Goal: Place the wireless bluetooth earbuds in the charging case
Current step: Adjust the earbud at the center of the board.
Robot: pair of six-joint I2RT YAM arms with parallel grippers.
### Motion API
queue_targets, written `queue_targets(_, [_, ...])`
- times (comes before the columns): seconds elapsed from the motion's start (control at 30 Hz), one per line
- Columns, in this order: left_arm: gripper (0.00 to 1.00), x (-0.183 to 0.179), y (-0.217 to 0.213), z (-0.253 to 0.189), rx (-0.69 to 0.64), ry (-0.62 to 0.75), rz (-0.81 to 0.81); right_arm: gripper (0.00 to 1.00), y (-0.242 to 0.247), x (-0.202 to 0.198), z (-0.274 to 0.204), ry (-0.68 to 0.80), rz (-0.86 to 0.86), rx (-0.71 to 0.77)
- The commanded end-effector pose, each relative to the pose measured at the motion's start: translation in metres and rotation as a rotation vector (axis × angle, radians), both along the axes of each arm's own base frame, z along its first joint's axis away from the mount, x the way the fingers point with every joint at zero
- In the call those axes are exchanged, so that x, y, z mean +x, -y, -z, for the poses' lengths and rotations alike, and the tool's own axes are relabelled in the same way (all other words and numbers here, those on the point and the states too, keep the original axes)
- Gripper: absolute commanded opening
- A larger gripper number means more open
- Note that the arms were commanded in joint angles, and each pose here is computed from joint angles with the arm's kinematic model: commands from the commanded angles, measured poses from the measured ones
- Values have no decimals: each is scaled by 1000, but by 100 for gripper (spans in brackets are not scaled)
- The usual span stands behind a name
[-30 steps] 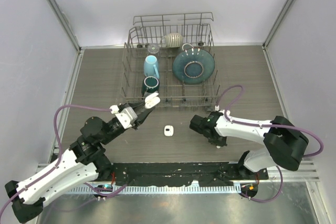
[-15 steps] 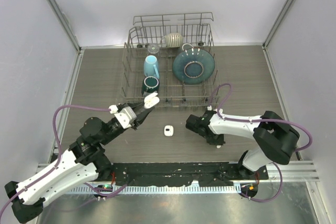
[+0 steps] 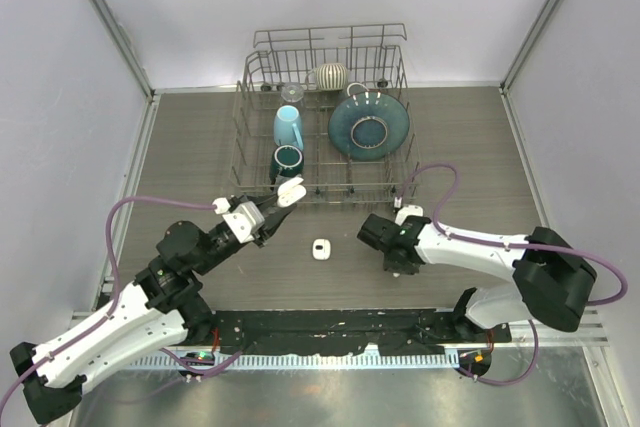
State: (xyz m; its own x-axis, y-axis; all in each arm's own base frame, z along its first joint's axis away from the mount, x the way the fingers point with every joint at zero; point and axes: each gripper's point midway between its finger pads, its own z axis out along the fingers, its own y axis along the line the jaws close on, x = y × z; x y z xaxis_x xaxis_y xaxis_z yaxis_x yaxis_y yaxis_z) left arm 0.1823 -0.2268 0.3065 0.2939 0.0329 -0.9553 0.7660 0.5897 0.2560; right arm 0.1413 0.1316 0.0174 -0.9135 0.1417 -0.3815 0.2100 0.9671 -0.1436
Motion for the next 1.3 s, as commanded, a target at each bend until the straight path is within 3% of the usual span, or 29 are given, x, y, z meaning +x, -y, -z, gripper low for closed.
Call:
queue_targets(0.0, [0,-1,1,-16,-53,20,7,29,-94,27,-15,110,-23,435])
queue_targets(0.23, [0,-2,0,-16,-59,17,8,29,-96,30,-28,166,-33,495])
queue_targets(0.3, [0,-3,1,-16,-58,15,9,23,-90,30,-26,175,-24,483])
queue_targets(0.43, [0,-2,1,-16,-59,14,8,1,-70,25,-11,151,16,382])
queue_targets(0.5, [0,-2,1,-17,-61,14,9,1,-69,23,-7,139,16,379])
queue_targets(0.83, [0,-2,3,-15,-61,3,16,24,-73,22,-13,187,19,479])
queue_targets(1.27, [0,-3,5,-15,-68,-10,26,25,-88,16,-3,142,-24,537])
